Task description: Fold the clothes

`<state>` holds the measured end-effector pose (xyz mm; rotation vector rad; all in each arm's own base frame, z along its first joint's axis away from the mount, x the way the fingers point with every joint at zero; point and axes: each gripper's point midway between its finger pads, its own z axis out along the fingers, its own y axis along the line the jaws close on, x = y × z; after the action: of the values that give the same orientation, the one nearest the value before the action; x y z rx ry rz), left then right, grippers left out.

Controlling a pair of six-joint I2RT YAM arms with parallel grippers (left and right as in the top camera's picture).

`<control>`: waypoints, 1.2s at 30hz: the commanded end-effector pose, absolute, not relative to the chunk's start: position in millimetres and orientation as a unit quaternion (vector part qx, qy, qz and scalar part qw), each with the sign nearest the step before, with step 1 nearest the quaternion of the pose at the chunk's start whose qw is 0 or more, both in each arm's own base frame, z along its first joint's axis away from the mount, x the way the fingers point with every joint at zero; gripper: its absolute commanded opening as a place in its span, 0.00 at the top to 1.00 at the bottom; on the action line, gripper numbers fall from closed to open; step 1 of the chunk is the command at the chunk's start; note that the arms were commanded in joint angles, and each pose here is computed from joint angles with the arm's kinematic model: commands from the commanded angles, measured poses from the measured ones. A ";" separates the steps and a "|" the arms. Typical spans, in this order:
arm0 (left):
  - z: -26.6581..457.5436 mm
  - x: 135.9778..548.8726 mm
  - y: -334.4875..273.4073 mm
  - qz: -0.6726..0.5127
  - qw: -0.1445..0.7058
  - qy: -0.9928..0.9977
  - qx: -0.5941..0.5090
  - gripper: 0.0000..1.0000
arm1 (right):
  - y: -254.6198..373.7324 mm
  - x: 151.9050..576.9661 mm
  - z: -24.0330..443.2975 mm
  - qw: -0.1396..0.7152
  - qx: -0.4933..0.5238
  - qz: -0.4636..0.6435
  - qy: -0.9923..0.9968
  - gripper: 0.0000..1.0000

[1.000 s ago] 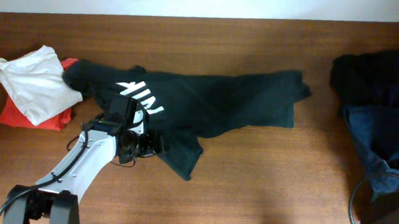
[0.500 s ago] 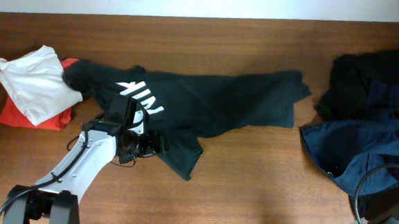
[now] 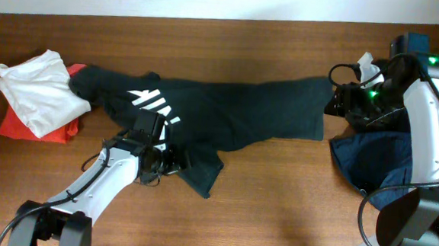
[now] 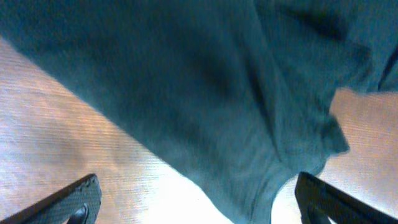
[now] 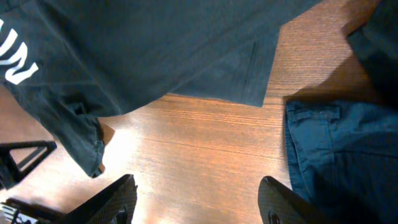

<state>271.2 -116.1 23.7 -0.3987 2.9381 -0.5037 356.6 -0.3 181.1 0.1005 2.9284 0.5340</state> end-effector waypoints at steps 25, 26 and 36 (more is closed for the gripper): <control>63.6 267.9 30.7 -0.043 0.100 0.967 -0.232 1.00 | -7.6 346.5 141.1 0.012 0.067 0.150 0.986 0.28; 69.4 266.1 44.9 -0.041 0.111 0.960 -0.255 0.99 | -7.1 343.5 128.9 0.001 0.082 0.151 0.985 0.31; 75.2 265.9 56.6 -0.059 0.124 0.949 -0.285 1.00 | 27.0 270.2 26.9 -0.112 0.161 0.217 0.956 0.43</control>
<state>260.3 55.1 66.2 -0.8604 2.7933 -0.1641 279.7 17.8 30.9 0.5195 3.2245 0.6708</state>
